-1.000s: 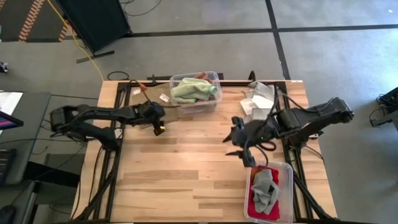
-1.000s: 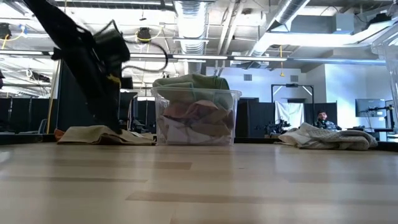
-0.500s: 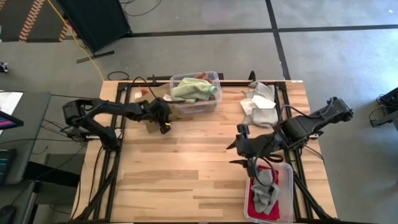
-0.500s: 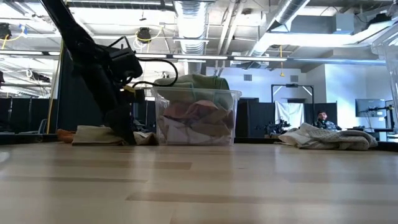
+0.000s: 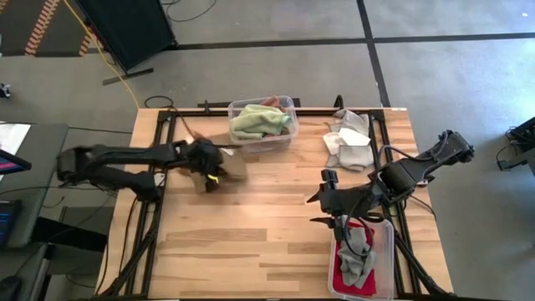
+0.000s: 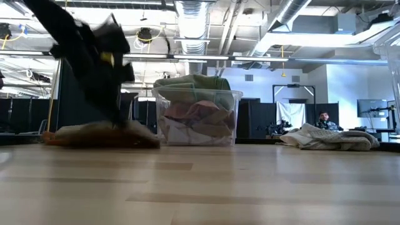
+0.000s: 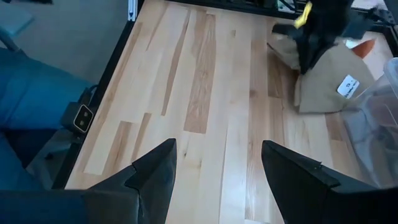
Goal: Sort towels by color in basket
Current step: Put the brown towel into the top transparent bin
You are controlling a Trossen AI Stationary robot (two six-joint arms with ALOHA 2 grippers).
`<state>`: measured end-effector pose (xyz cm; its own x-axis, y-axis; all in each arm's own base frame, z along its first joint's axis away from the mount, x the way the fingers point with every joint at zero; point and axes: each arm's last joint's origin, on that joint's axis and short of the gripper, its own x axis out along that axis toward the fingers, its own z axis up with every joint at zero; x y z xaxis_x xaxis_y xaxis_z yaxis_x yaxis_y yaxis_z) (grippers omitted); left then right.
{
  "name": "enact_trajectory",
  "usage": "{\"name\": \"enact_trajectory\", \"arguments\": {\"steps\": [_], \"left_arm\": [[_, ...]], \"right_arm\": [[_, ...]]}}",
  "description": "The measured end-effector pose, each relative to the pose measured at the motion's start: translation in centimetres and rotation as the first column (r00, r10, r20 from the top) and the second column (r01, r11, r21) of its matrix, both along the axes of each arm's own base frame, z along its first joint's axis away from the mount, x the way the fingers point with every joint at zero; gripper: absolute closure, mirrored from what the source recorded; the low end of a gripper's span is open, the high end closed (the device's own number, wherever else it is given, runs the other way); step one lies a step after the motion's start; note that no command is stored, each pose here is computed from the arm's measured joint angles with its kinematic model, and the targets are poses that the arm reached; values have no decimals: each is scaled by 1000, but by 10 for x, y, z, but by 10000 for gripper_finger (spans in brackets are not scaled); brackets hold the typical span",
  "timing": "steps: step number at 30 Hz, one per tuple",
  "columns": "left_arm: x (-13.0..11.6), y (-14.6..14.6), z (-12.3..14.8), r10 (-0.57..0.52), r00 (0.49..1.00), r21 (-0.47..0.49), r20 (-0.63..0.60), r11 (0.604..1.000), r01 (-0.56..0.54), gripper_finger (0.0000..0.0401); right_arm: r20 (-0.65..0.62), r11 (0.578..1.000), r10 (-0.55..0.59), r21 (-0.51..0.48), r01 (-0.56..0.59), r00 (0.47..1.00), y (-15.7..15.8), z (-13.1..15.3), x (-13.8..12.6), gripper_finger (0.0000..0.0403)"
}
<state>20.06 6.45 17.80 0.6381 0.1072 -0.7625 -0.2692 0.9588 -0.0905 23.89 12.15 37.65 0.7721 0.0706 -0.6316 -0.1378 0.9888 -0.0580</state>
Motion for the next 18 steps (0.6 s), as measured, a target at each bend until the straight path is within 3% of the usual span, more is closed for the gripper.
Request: {"name": "enact_trajectory", "arguments": {"steps": [4,10,14,18], "left_arm": [[-9,-15,40,-46,987,39,154,998,41,393],[-27,-32,90,-112,923,97,367,992,82,393],[-35,-36,104,-135,894,117,428,989,93,393],[-34,-36,100,-122,911,116,393,990,82,394]], "right_arm": [[1,1000,0,0,0,1000,0,0,0,140],[1,1000,0,0,0,1000,0,0,0,140],[2,1000,0,0,0,1000,0,0,0,140],[6,1000,-4,8,4,1000,0,0,1,140]]}}
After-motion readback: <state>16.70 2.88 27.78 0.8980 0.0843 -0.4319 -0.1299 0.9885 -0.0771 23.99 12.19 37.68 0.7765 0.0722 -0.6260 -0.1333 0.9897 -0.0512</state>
